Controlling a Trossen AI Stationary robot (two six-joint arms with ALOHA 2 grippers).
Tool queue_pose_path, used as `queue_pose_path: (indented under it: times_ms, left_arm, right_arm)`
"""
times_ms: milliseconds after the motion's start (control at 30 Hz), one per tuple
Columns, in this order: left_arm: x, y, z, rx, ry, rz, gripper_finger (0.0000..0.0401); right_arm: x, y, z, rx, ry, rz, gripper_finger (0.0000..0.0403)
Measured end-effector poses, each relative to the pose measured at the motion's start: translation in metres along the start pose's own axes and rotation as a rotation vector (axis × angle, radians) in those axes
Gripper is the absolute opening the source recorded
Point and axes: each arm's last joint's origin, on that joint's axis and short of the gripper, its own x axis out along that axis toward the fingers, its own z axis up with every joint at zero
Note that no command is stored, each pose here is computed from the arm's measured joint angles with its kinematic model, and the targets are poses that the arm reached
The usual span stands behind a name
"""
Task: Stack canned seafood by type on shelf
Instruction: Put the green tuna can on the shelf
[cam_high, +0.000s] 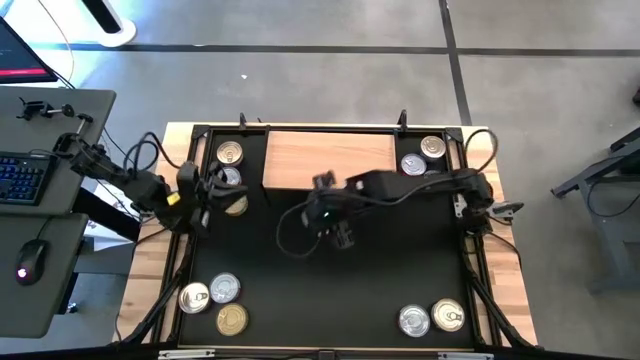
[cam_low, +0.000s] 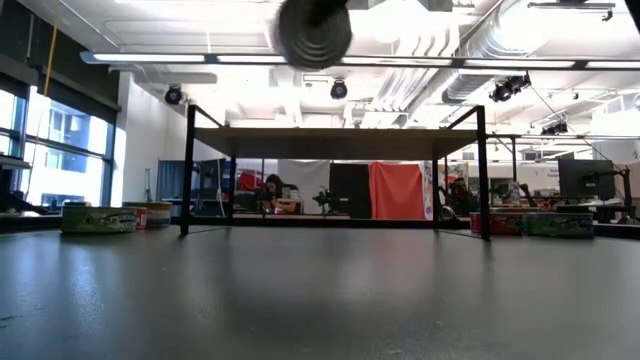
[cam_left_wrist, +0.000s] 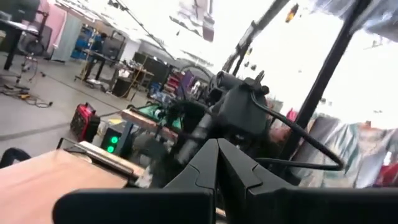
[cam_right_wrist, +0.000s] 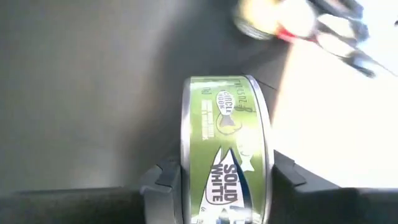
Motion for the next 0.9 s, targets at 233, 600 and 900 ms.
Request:
queue_pose_path:
  times_ms: [233,600,900]
  left_arm:
    - [0.006,0.002,-0.002,0.008,-0.007,0.025,0.0000]
    - [0.016,0.002,-0.010,0.023,0.001,0.043,0.0000]
    - [0.016,0.001,-0.007,0.004,-0.028,0.035,0.0000]
  right_arm:
    - [-0.011,-0.045,-0.048,0.205,0.331,-0.295,0.0117]
    - [0.028,-0.088,-0.116,0.391,0.681,-0.522,0.0117]
    - [0.059,-0.077,-0.142,0.310,0.812,-0.548,0.0120]
